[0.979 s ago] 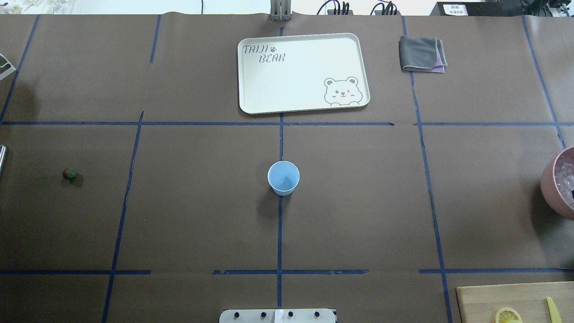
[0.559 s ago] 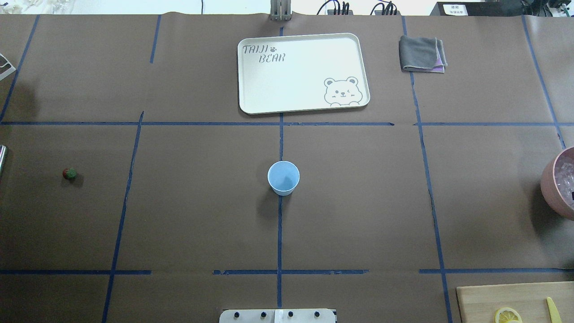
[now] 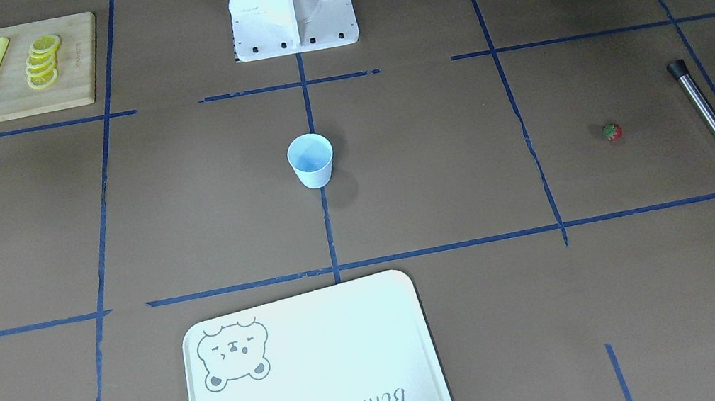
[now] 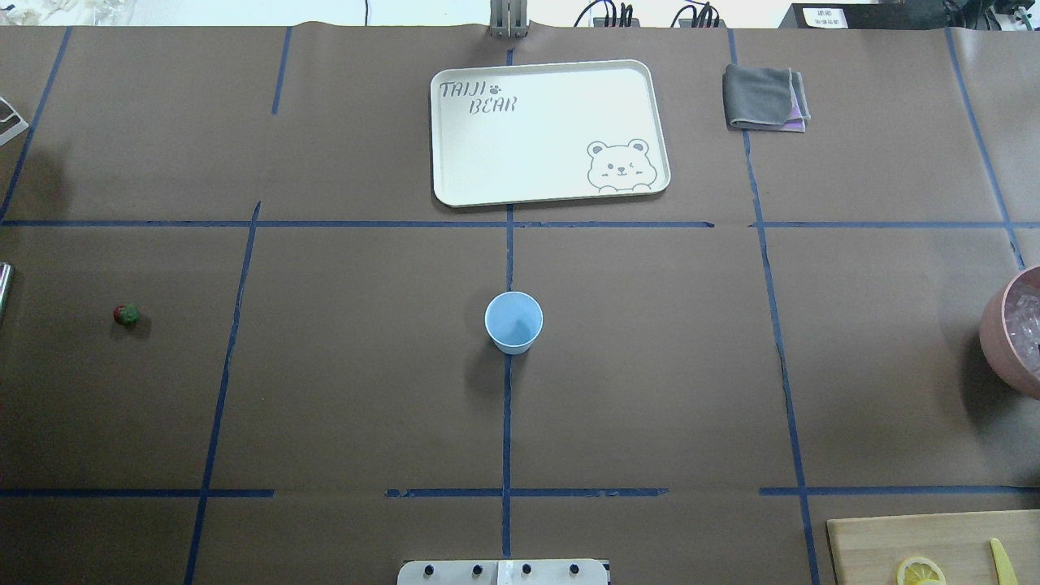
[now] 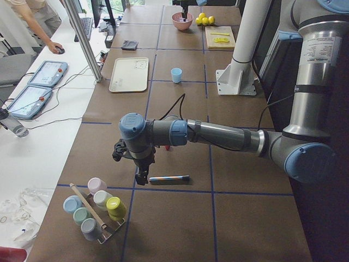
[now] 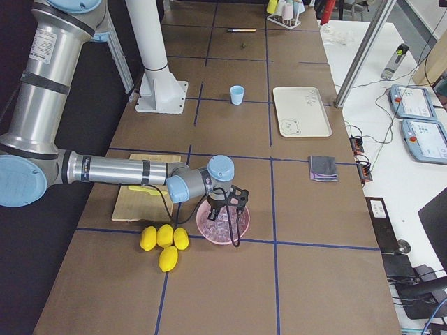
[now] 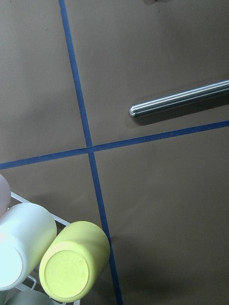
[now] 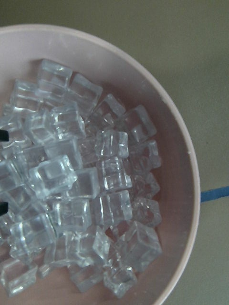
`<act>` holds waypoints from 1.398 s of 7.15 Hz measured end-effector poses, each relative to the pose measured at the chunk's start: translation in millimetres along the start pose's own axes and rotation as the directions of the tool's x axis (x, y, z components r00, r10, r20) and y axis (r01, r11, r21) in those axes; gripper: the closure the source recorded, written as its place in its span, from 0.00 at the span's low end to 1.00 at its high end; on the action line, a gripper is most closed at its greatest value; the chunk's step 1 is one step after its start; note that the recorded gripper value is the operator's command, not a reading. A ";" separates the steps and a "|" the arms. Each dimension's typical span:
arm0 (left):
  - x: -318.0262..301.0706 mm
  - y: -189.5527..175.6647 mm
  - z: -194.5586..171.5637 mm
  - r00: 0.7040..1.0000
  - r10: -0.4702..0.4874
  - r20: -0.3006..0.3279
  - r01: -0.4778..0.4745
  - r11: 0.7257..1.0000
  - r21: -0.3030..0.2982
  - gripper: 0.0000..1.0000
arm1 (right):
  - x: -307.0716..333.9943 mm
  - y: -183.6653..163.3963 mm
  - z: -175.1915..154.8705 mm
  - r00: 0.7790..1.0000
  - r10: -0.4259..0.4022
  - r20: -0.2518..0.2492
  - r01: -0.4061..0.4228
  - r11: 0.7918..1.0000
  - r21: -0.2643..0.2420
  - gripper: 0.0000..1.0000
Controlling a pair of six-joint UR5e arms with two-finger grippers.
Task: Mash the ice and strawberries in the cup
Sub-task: 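Grasp an ice cube from the pink bowl with the right gripper, then carry the ice cube over the light-blue cup with the right gripper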
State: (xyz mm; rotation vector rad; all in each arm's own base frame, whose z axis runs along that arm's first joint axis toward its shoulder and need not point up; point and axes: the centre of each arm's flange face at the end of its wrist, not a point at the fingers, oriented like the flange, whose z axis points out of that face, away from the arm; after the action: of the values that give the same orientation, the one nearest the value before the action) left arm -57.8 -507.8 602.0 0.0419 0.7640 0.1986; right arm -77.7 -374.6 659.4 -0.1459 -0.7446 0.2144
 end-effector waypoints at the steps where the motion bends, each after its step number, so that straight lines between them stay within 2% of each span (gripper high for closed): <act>1: 0.0 0.0 0.0 1.000 0.000 0.000 0.000 1.000 0.000 0.00 | 0.1 -0.3 0.1 1.000 0.000 -0.001 0.000 1.000 0.001 0.60; 3: 0.0 0.0 0.0 1.000 0.001 0.000 -0.001 1.000 0.000 0.00 | 0.0 -0.4 0.1 1.000 0.000 -0.002 0.000 1.000 0.002 0.89; 4: 0.0 0.0 0.0 1.000 0.001 0.000 -0.001 1.000 0.000 0.00 | -0.2 -0.4 -0.1 1.000 -0.001 -0.001 0.001 1.000 0.002 0.96; 7: 0.5 -0.1 -0.3 1.000 0.002 -0.001 -0.002 1.000 0.001 0.00 | -23.1 6.6 -25.9 0.999 -0.027 0.038 0.026 0.999 0.031 0.98; 9: 0.6 -0.1 -0.5 1.000 0.003 -0.001 -0.003 1.000 0.001 0.00 | -60.7 19.3 -65.0 0.994 -0.011 0.110 0.004 0.998 0.063 0.97; 10: 0.6 0.1 -0.4 1.000 0.003 -0.002 -0.003 1.000 0.001 0.00 | -90.9 23.6 -88.3 0.986 0.010 0.165 -0.023 0.997 0.075 0.97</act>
State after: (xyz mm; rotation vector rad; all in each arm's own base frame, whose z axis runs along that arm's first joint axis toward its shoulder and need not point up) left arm -57.7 -507.6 601.3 0.0439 0.7663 0.2008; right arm -85.6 -378.9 530.8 -0.0622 -0.8985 0.2727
